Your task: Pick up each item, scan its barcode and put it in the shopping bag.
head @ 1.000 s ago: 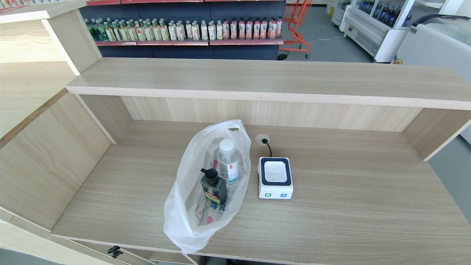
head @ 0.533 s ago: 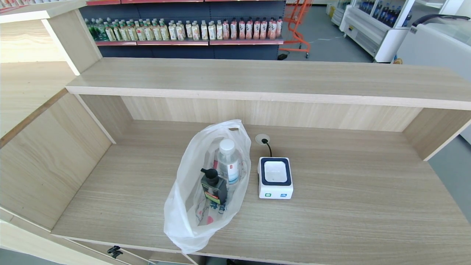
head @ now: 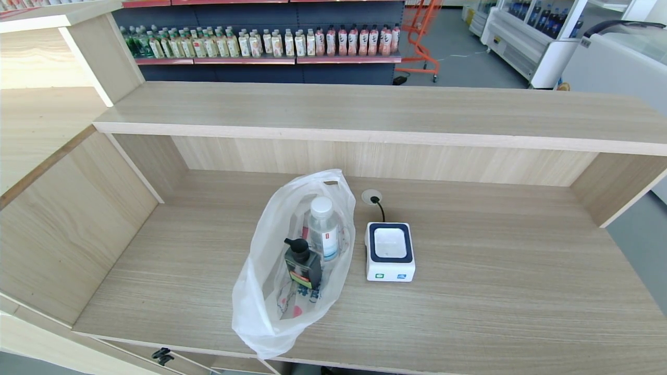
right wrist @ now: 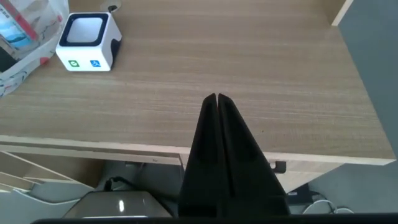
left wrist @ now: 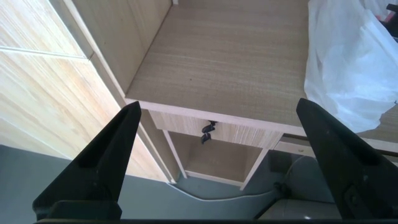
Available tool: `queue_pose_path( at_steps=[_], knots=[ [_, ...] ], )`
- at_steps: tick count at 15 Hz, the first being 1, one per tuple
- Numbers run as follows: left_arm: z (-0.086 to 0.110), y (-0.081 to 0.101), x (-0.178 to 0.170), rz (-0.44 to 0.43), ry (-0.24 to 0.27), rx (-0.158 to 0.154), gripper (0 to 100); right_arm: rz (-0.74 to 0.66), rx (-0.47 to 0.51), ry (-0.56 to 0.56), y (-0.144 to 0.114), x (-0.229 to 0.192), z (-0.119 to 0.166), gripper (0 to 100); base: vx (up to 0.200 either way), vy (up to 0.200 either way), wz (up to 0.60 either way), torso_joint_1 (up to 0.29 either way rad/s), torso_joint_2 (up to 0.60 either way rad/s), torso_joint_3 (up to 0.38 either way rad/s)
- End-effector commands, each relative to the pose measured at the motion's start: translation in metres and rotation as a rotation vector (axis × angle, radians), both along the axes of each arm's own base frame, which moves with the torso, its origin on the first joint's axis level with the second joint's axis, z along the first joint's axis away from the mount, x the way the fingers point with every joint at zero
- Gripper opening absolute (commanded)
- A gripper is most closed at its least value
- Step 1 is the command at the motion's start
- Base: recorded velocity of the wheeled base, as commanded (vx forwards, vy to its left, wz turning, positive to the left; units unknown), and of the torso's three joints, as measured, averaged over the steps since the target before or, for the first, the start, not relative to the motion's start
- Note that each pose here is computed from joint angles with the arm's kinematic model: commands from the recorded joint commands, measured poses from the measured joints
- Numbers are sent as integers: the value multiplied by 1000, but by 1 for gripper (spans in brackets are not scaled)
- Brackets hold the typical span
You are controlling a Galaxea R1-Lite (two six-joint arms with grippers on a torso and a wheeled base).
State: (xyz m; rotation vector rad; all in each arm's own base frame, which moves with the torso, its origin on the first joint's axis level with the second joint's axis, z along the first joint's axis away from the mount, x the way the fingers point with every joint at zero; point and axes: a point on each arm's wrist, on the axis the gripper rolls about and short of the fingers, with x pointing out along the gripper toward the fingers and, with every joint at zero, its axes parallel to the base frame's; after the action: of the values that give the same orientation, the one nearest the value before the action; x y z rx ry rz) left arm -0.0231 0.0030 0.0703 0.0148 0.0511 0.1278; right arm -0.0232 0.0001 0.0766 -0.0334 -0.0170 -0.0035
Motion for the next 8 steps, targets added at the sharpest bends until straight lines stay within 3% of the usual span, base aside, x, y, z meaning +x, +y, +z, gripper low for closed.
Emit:
queue_pose_path(
  at_steps=[1, 4, 8],
  knots=[
    [0, 0, 0, 1, 2, 2, 100, 0, 0, 5, 0, 0, 0, 0, 0, 0, 0, 0, 0, 0],
    [0, 0, 0, 1, 2, 2, 100, 0, 0, 5, 0, 0, 0, 0, 200, 0, 0, -2, -1, -2],
    [0, 0, 0, 1, 2, -1, 100, 0, 0, 5, 0, 0, 0, 0, 0, 0, 0, 0, 0, 0]
  ],
)
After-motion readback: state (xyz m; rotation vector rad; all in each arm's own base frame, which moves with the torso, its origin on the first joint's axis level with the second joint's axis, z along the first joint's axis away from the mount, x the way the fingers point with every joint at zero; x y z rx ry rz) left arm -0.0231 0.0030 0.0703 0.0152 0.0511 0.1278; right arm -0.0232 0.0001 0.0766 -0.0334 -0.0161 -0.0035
